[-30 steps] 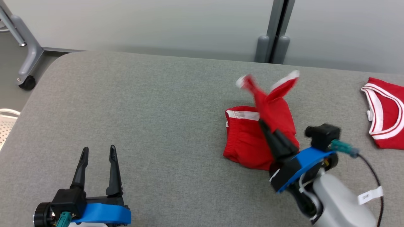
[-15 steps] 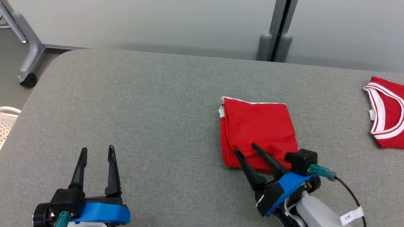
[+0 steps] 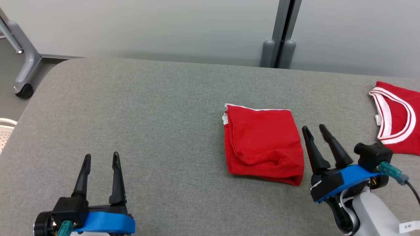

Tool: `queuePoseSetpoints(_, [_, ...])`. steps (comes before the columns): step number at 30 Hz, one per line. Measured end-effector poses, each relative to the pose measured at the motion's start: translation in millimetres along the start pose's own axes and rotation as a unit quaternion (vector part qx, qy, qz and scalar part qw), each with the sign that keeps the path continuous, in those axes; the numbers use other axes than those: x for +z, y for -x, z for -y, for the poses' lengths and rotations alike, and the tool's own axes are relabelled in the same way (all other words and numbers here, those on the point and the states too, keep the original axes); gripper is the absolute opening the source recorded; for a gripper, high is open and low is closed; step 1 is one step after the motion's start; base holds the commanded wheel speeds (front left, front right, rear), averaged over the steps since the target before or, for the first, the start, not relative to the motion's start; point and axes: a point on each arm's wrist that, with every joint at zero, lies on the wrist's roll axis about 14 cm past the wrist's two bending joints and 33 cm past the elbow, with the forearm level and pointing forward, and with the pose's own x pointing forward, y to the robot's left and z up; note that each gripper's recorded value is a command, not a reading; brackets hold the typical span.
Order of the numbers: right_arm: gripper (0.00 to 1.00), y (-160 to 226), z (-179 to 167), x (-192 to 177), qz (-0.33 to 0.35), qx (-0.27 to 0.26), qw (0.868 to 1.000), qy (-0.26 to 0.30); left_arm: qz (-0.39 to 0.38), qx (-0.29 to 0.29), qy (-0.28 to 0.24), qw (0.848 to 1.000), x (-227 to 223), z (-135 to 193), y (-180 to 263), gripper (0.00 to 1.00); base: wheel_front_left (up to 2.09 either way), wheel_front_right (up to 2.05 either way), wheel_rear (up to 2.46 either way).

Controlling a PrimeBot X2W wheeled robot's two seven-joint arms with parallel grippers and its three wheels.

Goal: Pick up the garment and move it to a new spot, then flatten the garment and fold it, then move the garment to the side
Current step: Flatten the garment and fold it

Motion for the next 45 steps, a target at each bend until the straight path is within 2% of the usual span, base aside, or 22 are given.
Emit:
queuePoseSetpoints(7, [0.0,-9.6,-15.2,-42.2,-0.068,0.026,0.996,0.043,-0.009,-0.003,-0.003,1.0,-5.3,1.3,-1.2,1.0,0.0,0.0,0.0])
queuePoseSetpoints(10, [0.0,-16.4,-29.5,-61.5,-0.097,0.041,0.994,0.039,-0.009,-0.001,-0.003,1.0,-4.9,-0.2,-2.4,1.0,0.0,0.0,0.0])
queuePoseSetpoints(17, [0.0,-16.4,-95.0,-97.0,-0.143,0.117,0.983,0.018,-0.016,0.005,-0.006,1.0,-8.9,-3.9,-1.8,1.0,0.0,0.0,0.0])
queuePoseSetpoints(22, [0.0,-10.8,-119.2,-98.7,-0.144,0.148,0.978,0.004,-0.017,0.006,-0.005,1.0,-10.1,-4.8,-4.0,1.0,0.0,0.0,0.0])
queuePoseSetpoints(26, [0.0,-19.4,-119.5,-69.2,-0.097,0.141,0.985,-0.014,-0.016,0.002,-0.009,1.0,-9.8,-2.5,-6.5,1.0,0.0,0.0,0.0])
queuePoseSetpoints(27, [0.05,-22.5,-117.4,-57.3,-0.079,0.136,0.987,-0.019,-0.014,0.0,-0.01,1.0,-8.7,-1.6,-7.1,1.0,0.0,0.0,0.0])
queuePoseSetpoints(28, [0.36,-24.3,-114.0,-46.5,-0.062,0.131,0.989,-0.017,-0.012,-0.001,-0.011,1.0,-7.1,-1.2,-8.0,1.0,0.0,0.0,0.0])
queuePoseSetpoints(29, [0.92,-24.1,-108.4,-37.9,-0.049,0.126,0.991,-0.011,-0.008,0.0,-0.013,1.0,-5.3,-2.1,-8.8,1.0,0.0,0.0,0.0])
queuePoseSetpoints(30, [1.0,-22.2,-99.1,-31.0,-0.038,0.115,0.993,-0.006,-0.006,0.0,-0.012,1.0,-3.6,-2.3,-9.6,1.0,0.0,0.0,0.0])
queuePoseSetpoints(36, [1.0,1.4,-26.5,8.9,0.021,0.017,0.999,0.023,0.003,-0.012,-0.015,1.0,0.8,4.3,-13.8,1.0,0.0,0.0,0.0])
queuePoseSetpoints(39, [1.0,22.2,1.7,14.1,0.029,-0.026,0.999,0.039,0.001,-0.023,-0.015,1.0,-0.6,10.4,-15.6,1.0,0.0,0.0,0.0])
queuePoseSetpoints(45, [1.0,62.0,38.2,22.1,0.041,-0.093,0.993,0.055,0.004,-0.04,-0.015,0.999,0.4,21.9,-16.4,1.0,0.0,0.0,0.0])
